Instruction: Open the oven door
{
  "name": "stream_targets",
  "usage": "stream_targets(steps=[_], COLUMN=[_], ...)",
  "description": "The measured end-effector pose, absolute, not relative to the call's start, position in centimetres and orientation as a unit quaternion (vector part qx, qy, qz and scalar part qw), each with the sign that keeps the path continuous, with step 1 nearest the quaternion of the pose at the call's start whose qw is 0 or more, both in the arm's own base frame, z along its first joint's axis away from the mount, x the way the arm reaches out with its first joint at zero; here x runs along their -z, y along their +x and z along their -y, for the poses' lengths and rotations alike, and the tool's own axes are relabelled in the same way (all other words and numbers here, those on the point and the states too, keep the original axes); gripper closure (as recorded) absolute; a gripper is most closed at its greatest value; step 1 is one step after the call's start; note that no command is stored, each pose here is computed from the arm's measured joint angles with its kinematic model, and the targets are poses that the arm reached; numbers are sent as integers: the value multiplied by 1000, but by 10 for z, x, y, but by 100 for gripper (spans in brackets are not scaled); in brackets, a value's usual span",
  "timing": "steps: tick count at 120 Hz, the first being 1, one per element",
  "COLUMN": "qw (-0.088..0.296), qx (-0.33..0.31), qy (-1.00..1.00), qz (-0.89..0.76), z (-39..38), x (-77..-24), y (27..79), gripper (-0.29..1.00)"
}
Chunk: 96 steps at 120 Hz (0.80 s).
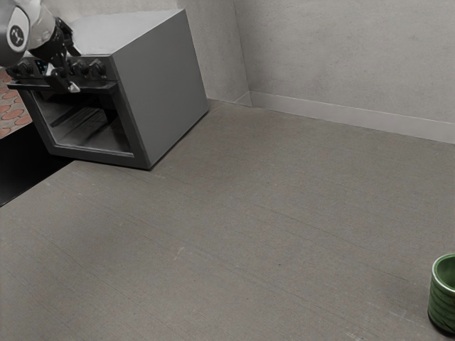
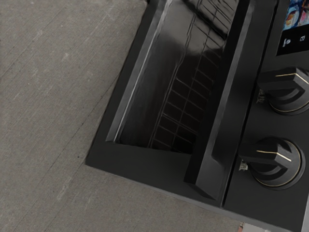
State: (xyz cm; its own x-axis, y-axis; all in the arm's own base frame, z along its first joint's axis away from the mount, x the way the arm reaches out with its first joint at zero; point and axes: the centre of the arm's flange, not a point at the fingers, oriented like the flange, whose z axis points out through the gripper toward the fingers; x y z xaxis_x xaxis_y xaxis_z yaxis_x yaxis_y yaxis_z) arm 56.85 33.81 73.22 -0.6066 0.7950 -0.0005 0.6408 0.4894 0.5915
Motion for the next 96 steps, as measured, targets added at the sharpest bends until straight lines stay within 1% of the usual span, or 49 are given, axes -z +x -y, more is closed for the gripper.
stream_targets(steps=[31, 62, 70, 82, 96], qw=[122, 113, 120, 142, 177], qx=[-283, -287, -294, -299, -303], qy=[363, 343, 350, 374, 408], qz=[-879, -887, -881, -867, -843], z=[-408, -433, -428, -409, -397], x=[-724, -720, -725, -723, -709], y=[530, 517, 526, 550, 579], gripper=[0, 0, 0, 0, 0])
